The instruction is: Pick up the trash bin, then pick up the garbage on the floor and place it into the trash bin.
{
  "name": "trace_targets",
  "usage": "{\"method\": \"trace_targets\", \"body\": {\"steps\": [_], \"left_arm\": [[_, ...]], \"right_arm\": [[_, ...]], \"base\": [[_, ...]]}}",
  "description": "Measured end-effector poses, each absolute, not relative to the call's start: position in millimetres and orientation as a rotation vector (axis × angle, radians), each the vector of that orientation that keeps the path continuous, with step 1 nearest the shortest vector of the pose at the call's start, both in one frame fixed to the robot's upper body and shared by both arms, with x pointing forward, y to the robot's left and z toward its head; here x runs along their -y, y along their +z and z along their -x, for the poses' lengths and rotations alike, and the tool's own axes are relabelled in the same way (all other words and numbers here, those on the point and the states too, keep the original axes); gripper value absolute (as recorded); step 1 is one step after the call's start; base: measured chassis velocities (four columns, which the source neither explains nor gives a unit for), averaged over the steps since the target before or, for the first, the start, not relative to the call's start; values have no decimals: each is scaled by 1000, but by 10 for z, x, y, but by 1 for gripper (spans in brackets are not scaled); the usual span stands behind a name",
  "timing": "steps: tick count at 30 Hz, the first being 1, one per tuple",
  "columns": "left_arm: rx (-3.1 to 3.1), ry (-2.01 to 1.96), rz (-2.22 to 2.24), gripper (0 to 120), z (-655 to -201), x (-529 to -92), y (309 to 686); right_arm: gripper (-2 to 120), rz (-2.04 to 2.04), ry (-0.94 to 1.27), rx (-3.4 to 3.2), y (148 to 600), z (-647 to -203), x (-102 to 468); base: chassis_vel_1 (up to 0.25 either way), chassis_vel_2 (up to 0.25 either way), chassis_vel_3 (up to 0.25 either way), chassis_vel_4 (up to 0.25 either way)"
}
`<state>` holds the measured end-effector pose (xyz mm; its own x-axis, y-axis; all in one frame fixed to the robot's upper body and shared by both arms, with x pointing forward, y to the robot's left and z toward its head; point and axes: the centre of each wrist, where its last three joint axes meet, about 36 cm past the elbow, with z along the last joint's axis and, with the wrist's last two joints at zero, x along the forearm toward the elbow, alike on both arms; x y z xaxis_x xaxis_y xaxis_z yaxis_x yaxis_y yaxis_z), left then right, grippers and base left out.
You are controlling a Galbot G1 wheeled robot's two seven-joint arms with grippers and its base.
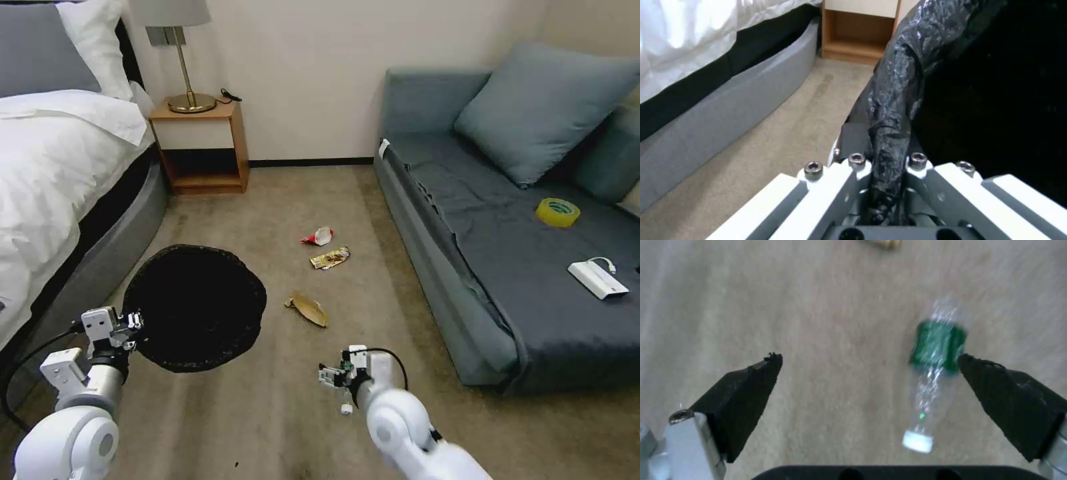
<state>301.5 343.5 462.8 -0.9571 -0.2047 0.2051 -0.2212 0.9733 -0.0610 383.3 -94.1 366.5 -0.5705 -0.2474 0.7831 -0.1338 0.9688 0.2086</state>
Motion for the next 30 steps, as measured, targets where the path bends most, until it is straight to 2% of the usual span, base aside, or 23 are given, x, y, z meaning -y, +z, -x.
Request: {"method": "trace_targets", "body": {"steps": [13,26,29,30], "left_arm": [[2918,122,-336,1,-3027,-3502,4609],[2909,121,-338,1,-3042,-3546,4572],[2907,121,-342,1,-3046,-3563,4558],[2906,123,-342,1,-3047,-3569,4552]], "right_arm": [[100,-126,-70,2021,2991,-4201,952],[100,-102,-68,2020,2669,-4407,1004],[94,-99,-66,2016,2626,-4421,1017],[88,-99,-64,2014,2600,-4423,1026]], "base": [[0,0,0,0],[0,0,0,0],[0,0,0,0],[0,0,0,0]]}}
